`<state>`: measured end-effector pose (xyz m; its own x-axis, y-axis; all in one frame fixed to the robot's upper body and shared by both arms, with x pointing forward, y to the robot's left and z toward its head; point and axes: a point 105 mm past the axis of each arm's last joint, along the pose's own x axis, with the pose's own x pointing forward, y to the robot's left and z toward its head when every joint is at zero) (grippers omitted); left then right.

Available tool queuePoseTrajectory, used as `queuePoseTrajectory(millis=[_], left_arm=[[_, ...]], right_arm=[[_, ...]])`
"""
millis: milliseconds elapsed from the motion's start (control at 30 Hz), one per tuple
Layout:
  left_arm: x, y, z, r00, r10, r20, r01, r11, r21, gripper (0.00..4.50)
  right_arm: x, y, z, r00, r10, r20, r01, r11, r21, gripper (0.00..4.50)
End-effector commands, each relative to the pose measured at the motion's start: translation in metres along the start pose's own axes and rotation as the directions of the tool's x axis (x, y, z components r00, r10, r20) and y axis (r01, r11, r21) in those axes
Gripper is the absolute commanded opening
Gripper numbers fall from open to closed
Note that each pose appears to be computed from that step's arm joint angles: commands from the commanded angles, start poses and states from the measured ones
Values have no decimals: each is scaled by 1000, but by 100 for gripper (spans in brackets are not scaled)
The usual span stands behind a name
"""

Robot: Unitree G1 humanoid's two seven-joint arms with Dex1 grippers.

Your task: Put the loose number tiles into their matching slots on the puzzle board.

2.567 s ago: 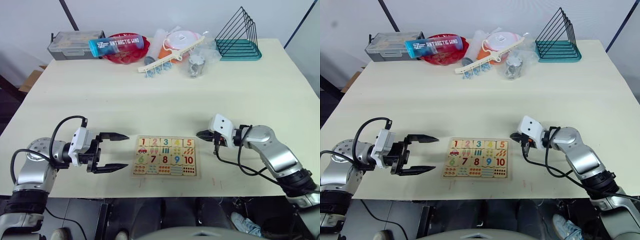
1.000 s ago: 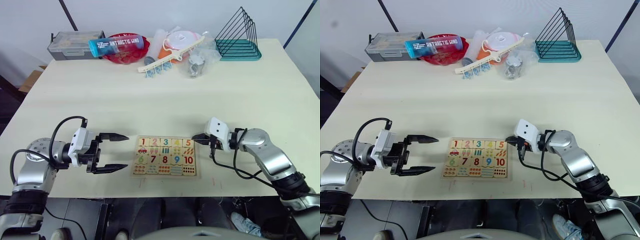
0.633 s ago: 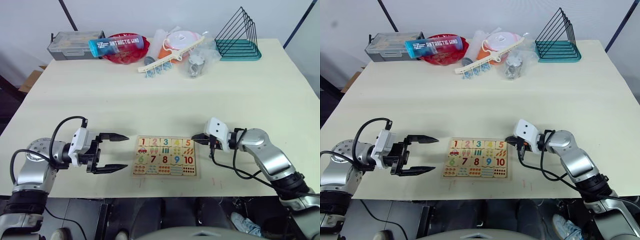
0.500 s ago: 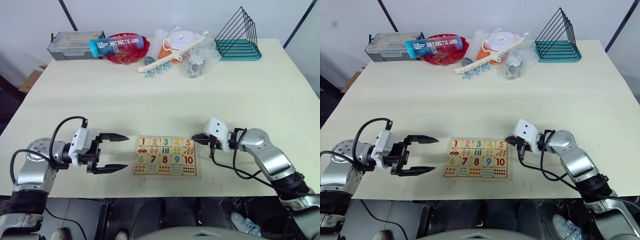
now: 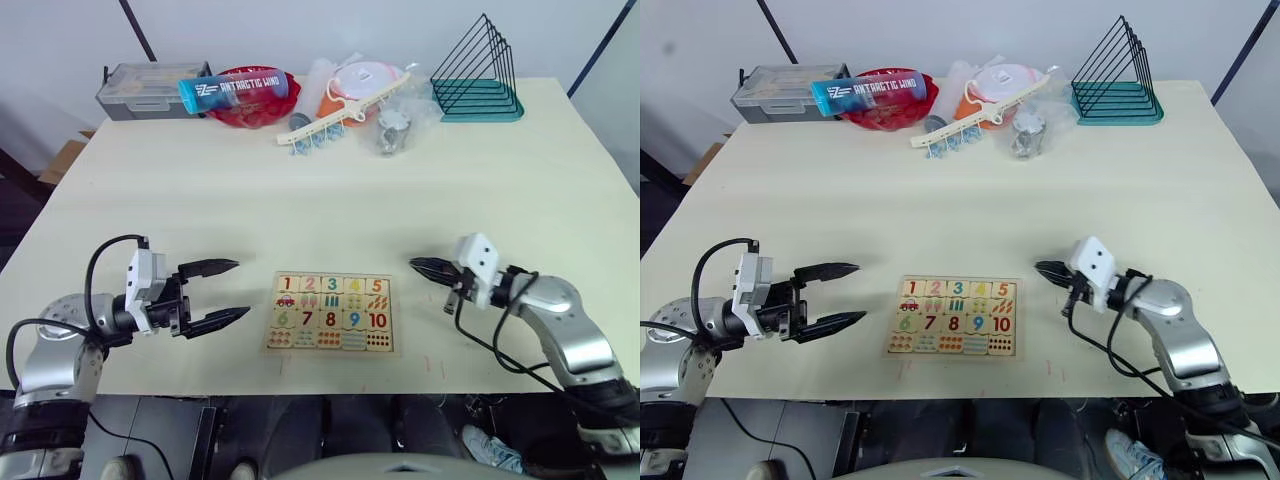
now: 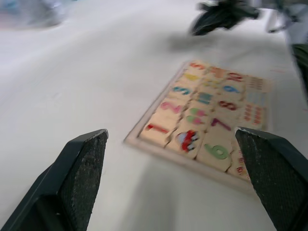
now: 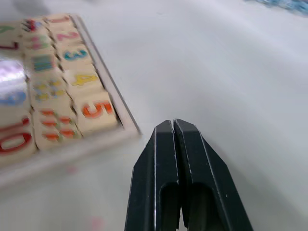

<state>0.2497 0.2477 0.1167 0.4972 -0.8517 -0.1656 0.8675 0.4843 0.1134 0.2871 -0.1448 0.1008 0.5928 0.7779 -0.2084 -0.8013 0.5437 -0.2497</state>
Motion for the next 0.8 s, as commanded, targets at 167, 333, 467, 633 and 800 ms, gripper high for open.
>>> queuePoseTrajectory(millis=[167, 333, 467, 633, 800], left_arm=[[-5, 3, -7, 971, 240, -9, -240, 970, -45, 450], [-4, 6, -14, 935, 352, -38, -354, 934, -51, 450], [-4, 4, -24, 908, 412, -75, -417, 907, -57, 450], [-7, 4, -32, 878, 465, -109, -473, 880, -54, 450], [-8, 4, -34, 865, 489, -116, -496, 867, -45, 450]], right_arm=[[-60, -8, -7, 979, -198, 52, 193, 977, 86, 5], [-89, -10, -16, 945, -323, 47, 315, 940, 129, 96], [-112, -8, -31, 916, -400, 24, 391, 905, 166, 280], [-129, -1, -45, 899, -437, 21, 424, 881, 210, 446], [-135, 2, -46, 891, -453, 33, 435, 872, 225, 446]])
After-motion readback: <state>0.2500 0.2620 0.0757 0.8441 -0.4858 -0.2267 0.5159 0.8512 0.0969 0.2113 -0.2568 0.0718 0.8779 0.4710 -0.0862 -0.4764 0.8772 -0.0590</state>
